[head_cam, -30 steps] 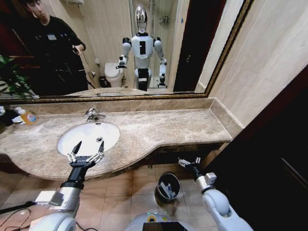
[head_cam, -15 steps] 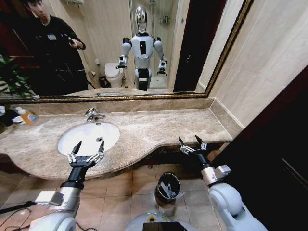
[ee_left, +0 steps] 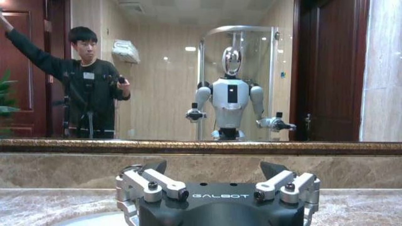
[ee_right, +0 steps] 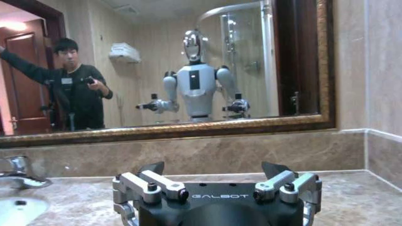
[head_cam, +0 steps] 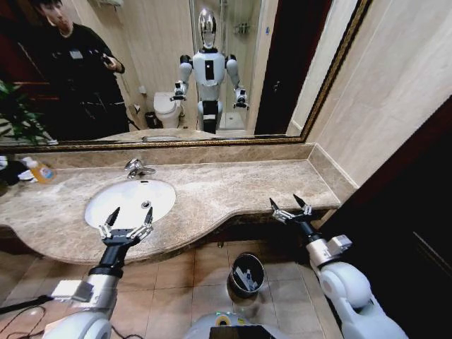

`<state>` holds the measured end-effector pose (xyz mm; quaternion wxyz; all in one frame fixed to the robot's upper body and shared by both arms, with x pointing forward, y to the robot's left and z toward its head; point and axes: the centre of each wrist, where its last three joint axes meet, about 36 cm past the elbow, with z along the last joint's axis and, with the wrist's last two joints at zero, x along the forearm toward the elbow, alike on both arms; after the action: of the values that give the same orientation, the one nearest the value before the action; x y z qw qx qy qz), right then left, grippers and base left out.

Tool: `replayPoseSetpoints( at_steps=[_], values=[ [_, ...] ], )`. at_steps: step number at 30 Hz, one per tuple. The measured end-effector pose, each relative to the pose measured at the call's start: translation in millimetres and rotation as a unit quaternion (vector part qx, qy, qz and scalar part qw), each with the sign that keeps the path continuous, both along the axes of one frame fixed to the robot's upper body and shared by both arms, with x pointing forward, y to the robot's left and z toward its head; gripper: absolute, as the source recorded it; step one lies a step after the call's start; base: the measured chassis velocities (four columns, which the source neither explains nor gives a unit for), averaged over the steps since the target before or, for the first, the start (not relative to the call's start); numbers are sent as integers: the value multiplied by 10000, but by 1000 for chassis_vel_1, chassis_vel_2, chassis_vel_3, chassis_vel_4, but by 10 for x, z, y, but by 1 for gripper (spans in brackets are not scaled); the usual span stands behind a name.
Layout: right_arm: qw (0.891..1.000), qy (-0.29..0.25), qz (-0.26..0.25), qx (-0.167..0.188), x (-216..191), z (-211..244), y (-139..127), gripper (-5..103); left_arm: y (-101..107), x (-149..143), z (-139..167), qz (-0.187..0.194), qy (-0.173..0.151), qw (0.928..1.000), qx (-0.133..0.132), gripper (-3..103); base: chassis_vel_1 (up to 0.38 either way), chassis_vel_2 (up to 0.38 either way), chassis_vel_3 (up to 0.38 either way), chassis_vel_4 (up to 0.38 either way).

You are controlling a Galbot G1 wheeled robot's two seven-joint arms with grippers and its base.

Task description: Pick up the trash from the sink and place it in the trash bin.

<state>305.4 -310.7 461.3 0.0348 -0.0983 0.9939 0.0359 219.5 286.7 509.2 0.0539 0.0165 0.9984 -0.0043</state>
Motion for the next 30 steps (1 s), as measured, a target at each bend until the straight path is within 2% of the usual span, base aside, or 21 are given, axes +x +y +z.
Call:
replayPoseSetpoints(
  at_steps=[12, 30],
  values=[
    [9989, 100, -456, -62, -69, -17, -202, 100, 0, 0, 0, 0, 0, 10000, 0, 100, 0, 0, 0, 0],
    [9986, 128, -500, -77, -69, -25, -205, 100, 0, 0, 0, 0, 0, 10000, 0, 100, 0, 0, 0, 0]
  ],
)
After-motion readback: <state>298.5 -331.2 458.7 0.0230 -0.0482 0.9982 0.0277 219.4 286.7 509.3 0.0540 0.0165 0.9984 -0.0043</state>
